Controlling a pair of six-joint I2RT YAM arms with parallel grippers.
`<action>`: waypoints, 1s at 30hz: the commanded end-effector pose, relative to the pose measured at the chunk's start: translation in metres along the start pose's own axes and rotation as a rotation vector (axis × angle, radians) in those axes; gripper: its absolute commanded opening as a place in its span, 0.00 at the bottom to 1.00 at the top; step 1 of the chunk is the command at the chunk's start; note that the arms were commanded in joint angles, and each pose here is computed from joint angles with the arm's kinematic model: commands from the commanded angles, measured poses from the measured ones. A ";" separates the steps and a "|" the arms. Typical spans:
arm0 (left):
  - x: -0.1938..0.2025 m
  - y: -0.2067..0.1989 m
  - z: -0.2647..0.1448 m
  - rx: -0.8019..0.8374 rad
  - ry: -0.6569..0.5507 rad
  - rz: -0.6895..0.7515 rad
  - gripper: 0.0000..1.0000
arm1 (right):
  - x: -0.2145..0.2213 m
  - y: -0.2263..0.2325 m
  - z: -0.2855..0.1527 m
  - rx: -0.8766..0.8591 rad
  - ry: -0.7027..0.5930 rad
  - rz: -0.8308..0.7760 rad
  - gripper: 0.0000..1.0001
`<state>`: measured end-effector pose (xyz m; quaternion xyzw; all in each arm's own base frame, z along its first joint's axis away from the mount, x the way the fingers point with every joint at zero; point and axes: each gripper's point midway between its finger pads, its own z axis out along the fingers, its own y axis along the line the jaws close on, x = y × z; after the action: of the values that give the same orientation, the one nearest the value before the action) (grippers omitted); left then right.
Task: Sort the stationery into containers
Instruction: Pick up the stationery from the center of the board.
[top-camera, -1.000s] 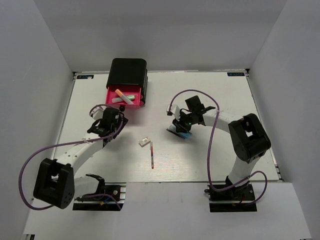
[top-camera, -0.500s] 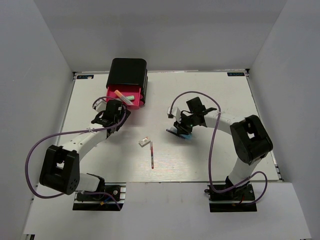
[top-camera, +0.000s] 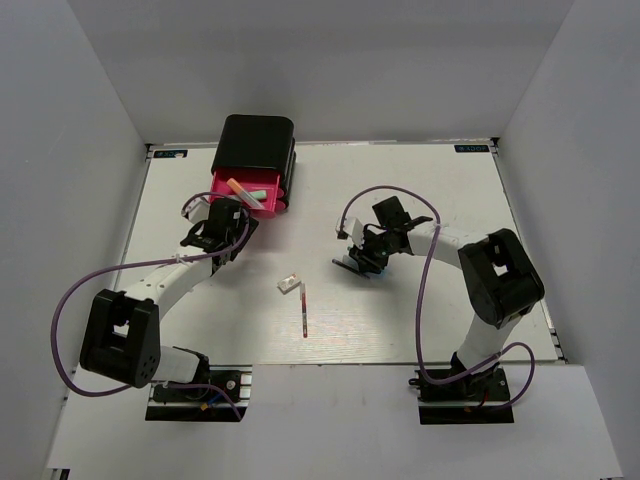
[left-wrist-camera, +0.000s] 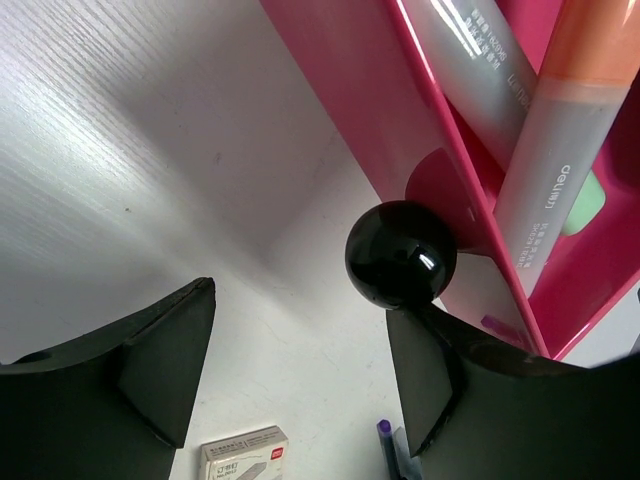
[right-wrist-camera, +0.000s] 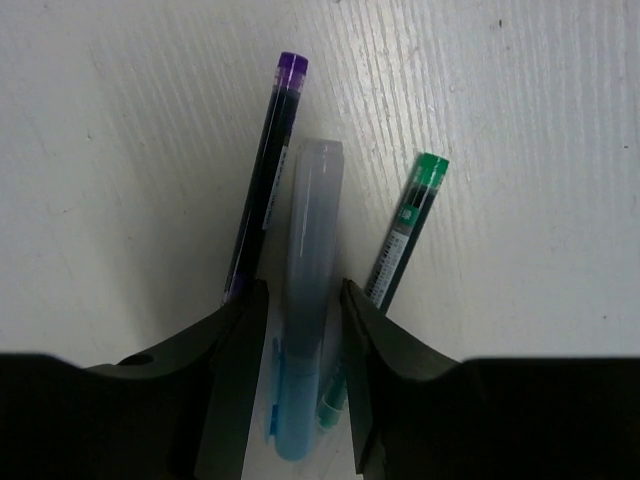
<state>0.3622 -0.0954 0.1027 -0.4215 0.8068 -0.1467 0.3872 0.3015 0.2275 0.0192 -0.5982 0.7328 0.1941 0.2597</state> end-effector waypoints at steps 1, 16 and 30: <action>-0.018 -0.017 -0.002 0.041 -0.047 -0.034 0.79 | 0.012 -0.001 0.004 0.009 0.043 0.027 0.42; -0.013 -0.017 -0.003 0.061 -0.026 -0.027 0.79 | -0.093 0.003 -0.053 -0.055 -0.245 -0.133 0.00; -0.020 -0.023 -0.014 0.100 -0.046 -0.013 0.79 | -0.324 -0.036 -0.102 -0.014 -0.795 -0.210 0.00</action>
<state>0.3676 -0.0973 0.1117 -0.4156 0.8014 -0.1626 0.3983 0.3755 0.3750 0.2692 -0.5761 0.5432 0.3271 0.5158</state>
